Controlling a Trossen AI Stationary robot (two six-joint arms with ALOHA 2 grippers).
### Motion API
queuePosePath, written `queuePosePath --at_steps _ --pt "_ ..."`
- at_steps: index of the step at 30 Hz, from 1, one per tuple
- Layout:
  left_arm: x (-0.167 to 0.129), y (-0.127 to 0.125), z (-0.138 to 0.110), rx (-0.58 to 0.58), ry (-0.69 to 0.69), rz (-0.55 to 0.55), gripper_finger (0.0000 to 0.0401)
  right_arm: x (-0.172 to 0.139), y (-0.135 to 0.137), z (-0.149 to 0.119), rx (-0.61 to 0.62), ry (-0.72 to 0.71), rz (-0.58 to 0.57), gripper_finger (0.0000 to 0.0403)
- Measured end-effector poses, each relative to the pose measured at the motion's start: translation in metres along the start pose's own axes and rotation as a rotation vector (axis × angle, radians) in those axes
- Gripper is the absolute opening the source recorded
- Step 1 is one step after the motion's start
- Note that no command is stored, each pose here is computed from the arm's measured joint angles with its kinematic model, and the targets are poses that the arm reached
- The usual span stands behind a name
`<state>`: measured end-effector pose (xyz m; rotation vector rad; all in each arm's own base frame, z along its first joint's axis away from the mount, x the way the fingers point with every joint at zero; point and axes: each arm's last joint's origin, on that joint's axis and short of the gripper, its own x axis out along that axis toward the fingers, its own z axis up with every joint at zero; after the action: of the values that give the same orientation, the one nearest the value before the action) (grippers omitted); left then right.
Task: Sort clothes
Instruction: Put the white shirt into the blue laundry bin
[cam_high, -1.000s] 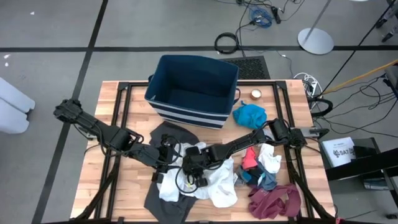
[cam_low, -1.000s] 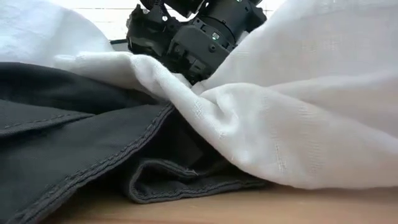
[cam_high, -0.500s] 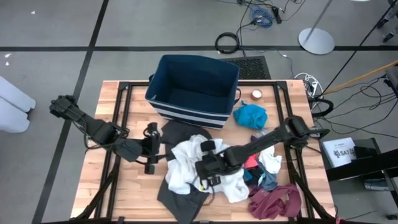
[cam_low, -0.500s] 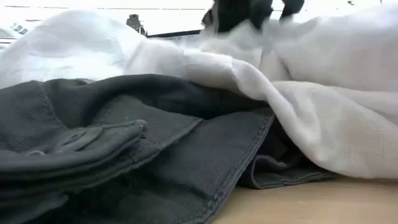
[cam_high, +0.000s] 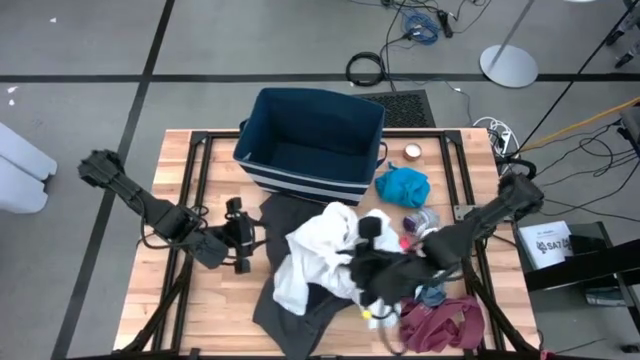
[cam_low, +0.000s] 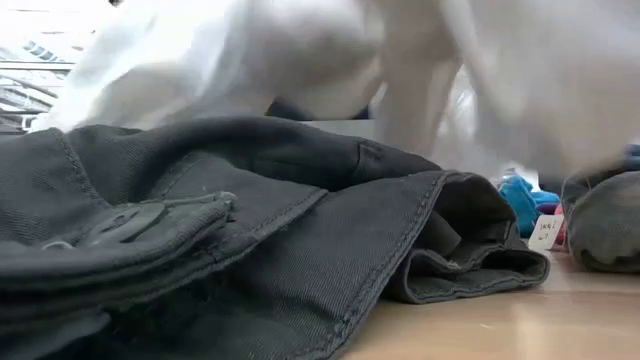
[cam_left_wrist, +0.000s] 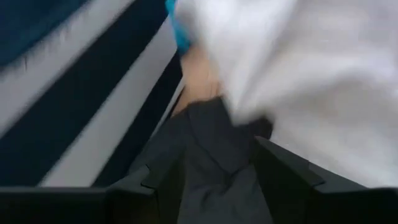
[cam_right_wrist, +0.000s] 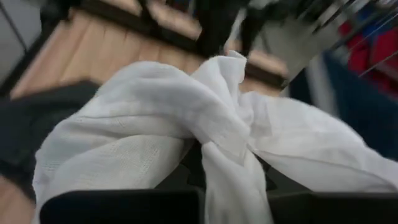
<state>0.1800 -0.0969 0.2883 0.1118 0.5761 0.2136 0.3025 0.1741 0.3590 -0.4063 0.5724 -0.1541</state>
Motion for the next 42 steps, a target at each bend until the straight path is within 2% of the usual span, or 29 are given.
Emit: queuePosePath --at_steps 6,11,15,24,29,33,38,42 --pt "0.005 0.006 -0.027 -0.11 -0.051 -0.02 0.0191 -0.042 -0.026 0.022 0.011 -0.211 -0.095 0.0027" --pt "0.012 0.0 -0.031 -0.137 -0.128 -0.096 0.0191 -0.066 -0.05 0.041 -0.021 -0.382 -0.159 0.0027" --pt "0.016 -0.003 -0.035 -0.14 -0.135 -0.118 0.0191 -0.078 -0.073 0.052 -0.018 -0.487 -0.243 0.0027" --pt "0.031 -0.018 -0.034 -0.171 -0.139 -0.148 0.0191 -0.096 -0.131 0.07 0.021 -0.704 -0.518 0.0027" --pt "0.042 -0.027 -0.035 -0.164 -0.137 -0.15 0.0191 -0.089 -0.161 0.072 0.013 -0.809 -0.586 0.0027" --pt "0.049 -0.03 -0.034 -0.179 -0.134 -0.167 0.0191 -0.074 -0.192 0.066 0.08 -0.87 -0.585 0.0027" --pt "0.055 -0.03 -0.031 -0.203 -0.149 -0.184 0.0191 -0.047 -0.23 0.057 0.168 -0.931 -0.575 0.0027" --pt "0.059 -0.031 -0.032 -0.205 -0.135 -0.199 0.0191 -0.016 -0.259 0.045 0.211 -0.91 -0.61 0.0027"
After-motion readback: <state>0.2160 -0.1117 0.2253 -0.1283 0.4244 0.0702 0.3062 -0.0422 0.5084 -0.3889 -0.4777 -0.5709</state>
